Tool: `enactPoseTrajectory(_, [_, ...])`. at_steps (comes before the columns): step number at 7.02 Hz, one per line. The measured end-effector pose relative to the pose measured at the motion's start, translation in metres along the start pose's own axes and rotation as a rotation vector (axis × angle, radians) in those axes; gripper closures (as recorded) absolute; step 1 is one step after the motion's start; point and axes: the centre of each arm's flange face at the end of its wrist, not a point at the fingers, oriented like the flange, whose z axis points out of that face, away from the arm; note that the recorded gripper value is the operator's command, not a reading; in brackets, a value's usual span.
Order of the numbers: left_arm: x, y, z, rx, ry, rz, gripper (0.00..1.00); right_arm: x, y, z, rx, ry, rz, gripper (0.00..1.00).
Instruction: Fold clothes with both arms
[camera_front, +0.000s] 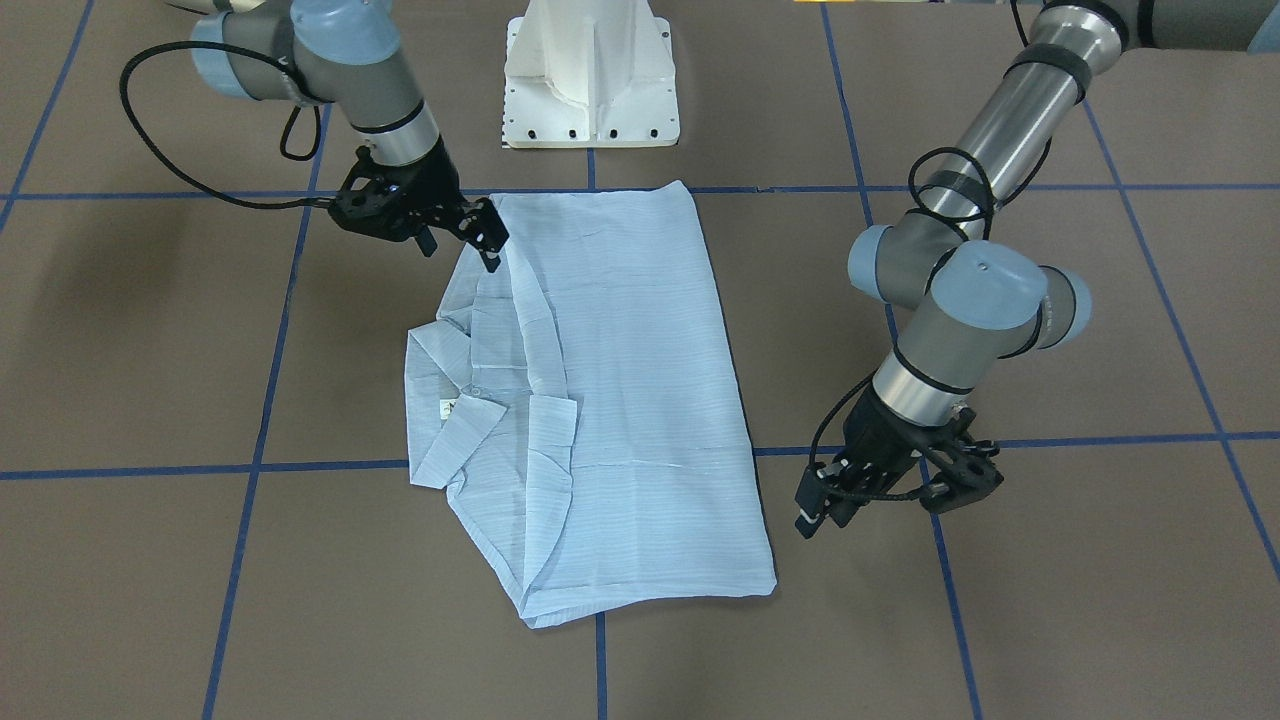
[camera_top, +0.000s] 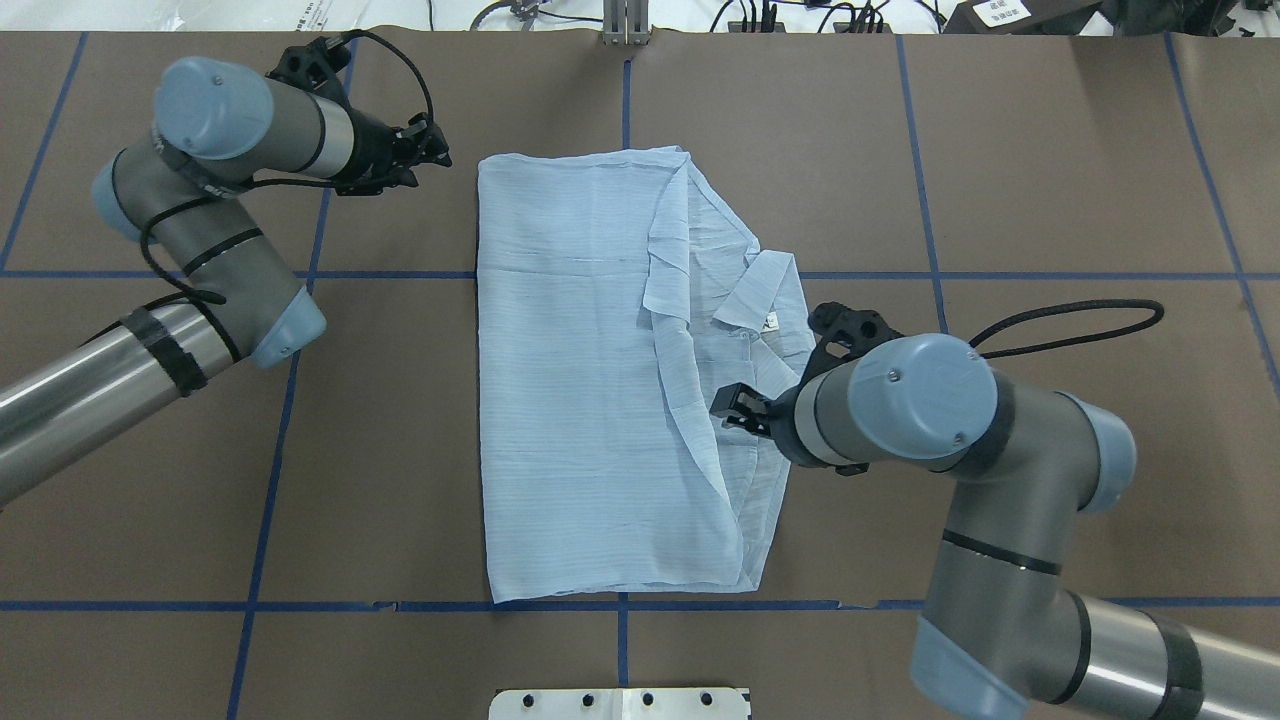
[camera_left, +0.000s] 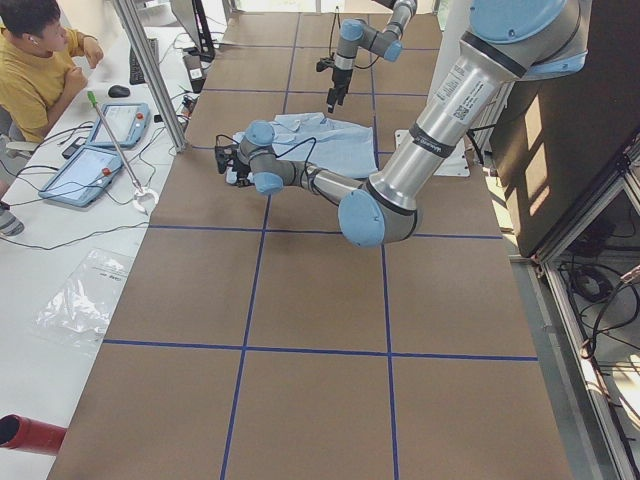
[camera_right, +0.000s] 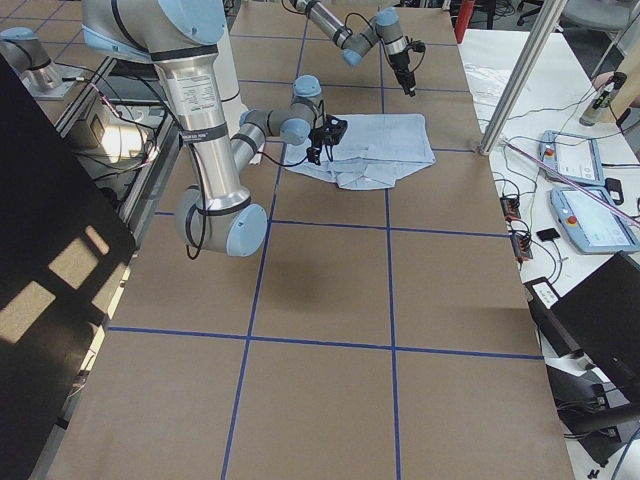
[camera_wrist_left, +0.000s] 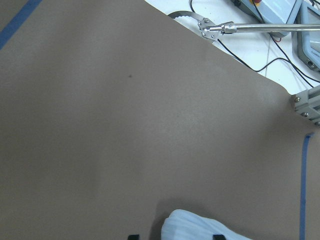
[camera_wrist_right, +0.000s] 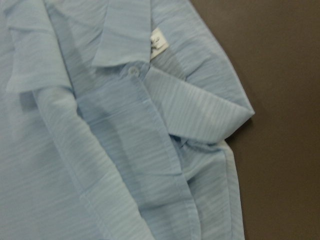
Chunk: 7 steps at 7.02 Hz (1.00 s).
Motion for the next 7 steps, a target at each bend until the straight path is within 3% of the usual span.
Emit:
enactPoseTrajectory(3, [-0.046,0.002,-0.029,-0.003,-0.006,0.059,0.42,-0.038,0.066,0.03,0.021,0.087,-0.41,0.0])
enactPoseTrajectory(4, [-0.052,0.002,-0.03,-0.004,-0.011,0.06,0.42,-0.04,0.07,0.038,0.018,0.118,-0.5,0.0])
enactPoseTrajectory(7, [-0.058,0.002,-0.03,-0.004,-0.017,0.059,0.42,-0.026,0.054,0.051,0.036,0.194,-0.663,0.0])
